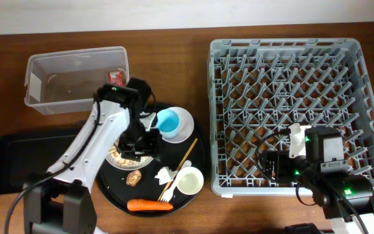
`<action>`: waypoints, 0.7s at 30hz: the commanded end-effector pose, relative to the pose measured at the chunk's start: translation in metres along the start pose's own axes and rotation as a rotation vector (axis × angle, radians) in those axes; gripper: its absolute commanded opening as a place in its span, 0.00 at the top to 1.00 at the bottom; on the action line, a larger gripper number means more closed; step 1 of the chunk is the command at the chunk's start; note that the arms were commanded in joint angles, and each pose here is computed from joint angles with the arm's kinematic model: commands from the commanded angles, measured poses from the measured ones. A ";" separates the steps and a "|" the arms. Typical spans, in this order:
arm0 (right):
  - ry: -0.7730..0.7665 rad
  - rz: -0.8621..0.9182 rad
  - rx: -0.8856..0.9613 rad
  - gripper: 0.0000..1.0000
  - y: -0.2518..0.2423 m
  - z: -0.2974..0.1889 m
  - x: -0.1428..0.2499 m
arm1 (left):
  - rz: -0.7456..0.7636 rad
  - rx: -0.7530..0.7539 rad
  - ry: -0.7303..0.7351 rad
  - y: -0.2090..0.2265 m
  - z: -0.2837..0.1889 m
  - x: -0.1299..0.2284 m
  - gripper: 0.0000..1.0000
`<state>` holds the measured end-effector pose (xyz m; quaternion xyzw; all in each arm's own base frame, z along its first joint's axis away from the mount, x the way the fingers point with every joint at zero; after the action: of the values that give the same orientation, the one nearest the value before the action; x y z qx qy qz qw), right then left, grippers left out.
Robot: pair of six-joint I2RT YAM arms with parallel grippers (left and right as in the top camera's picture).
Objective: Sort waste into correct bins and load items into the dishwasher rack
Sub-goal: 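Carry the wrapper to the clear bin and release it, then reach the left gripper down and grasp the white tissue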
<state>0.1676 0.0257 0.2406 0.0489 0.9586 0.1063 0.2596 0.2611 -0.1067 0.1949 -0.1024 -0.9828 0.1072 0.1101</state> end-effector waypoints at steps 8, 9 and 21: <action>-0.006 0.010 -0.009 0.02 0.001 -0.004 -0.002 | -0.043 0.052 0.040 -0.002 0.049 0.007 0.41; -0.006 0.010 -0.009 0.01 0.001 -0.004 -0.002 | -0.032 0.050 0.038 -0.004 0.051 0.007 0.41; -0.006 0.010 -0.009 0.01 0.001 -0.004 -0.002 | 0.114 -0.078 -0.027 -0.029 0.065 0.003 0.40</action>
<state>0.1664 0.0256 0.2398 0.0497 0.9598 0.1058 0.2552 0.2396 -0.1432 0.1427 -0.1530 -0.9792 0.0959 0.0927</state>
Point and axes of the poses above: each gripper's point midway between its finger pads, its own z axis out along the fingers, its own y axis along the line the jaws close on, x = y × z, the point moved 9 cm from there along -z, back along the fingers, and after that the axes turned 7 degrees about z, right-handed, at the moved point
